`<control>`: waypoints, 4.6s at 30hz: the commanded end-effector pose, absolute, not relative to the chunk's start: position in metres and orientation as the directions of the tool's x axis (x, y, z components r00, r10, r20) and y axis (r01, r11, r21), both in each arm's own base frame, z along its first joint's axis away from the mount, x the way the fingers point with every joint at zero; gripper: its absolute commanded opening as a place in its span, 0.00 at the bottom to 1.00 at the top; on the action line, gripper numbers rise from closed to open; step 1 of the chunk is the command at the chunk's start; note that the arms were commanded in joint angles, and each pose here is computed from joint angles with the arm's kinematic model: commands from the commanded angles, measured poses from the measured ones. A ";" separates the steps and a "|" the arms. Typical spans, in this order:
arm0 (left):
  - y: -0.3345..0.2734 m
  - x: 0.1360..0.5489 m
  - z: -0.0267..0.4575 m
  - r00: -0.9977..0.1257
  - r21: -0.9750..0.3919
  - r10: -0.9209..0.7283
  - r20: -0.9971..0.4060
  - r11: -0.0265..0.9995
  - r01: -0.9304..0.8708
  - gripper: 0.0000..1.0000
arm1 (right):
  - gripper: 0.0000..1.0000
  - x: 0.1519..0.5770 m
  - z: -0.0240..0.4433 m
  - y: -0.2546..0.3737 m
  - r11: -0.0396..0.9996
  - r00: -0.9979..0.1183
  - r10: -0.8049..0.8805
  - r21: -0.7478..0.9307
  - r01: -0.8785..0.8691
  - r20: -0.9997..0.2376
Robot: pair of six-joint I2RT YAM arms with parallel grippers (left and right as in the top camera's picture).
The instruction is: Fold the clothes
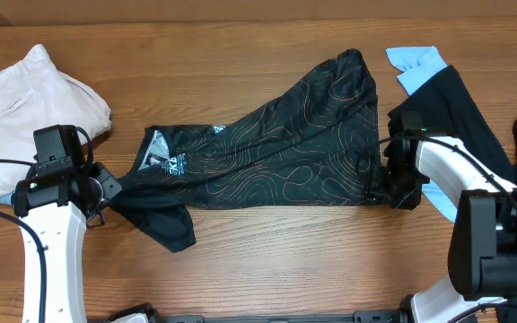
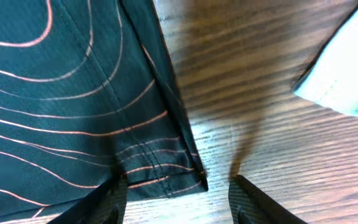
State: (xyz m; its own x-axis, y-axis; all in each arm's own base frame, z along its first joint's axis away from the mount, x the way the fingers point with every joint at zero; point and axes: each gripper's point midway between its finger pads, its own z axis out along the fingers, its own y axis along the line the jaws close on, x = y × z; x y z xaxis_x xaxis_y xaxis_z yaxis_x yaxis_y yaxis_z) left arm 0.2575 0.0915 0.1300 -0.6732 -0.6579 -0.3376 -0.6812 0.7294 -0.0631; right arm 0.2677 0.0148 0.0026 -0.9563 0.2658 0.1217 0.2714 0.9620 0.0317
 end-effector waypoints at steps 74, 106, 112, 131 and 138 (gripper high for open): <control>0.062 0.477 0.412 -0.420 -0.431 -0.418 -0.806 0.900 -0.068 0.04 | 0.04 0.493 0.397 -0.030 0.956 -0.528 0.259 0.138 0.257 -0.809; 0.036 0.361 0.208 -0.935 -0.280 -0.338 -0.107 0.913 -0.298 0.04 | 0.04 0.373 0.271 -0.054 0.933 -0.896 0.332 -0.033 0.357 -0.296; 0.039 0.320 0.160 -0.936 -0.186 -0.342 0.084 0.918 -0.352 0.04 | 0.04 0.334 0.195 -0.050 0.935 -0.941 0.338 -0.108 0.338 -0.021; 0.053 0.235 0.104 -0.848 0.058 -0.463 0.258 0.884 -0.464 0.04 | 0.04 0.236 0.147 -0.063 0.855 -0.860 0.507 -0.094 0.510 -0.053; 0.059 0.222 0.134 -0.851 0.077 -0.513 0.108 0.858 -0.508 0.04 | 0.04 0.222 0.176 -0.069 0.832 -0.828 0.538 -0.058 0.551 -0.157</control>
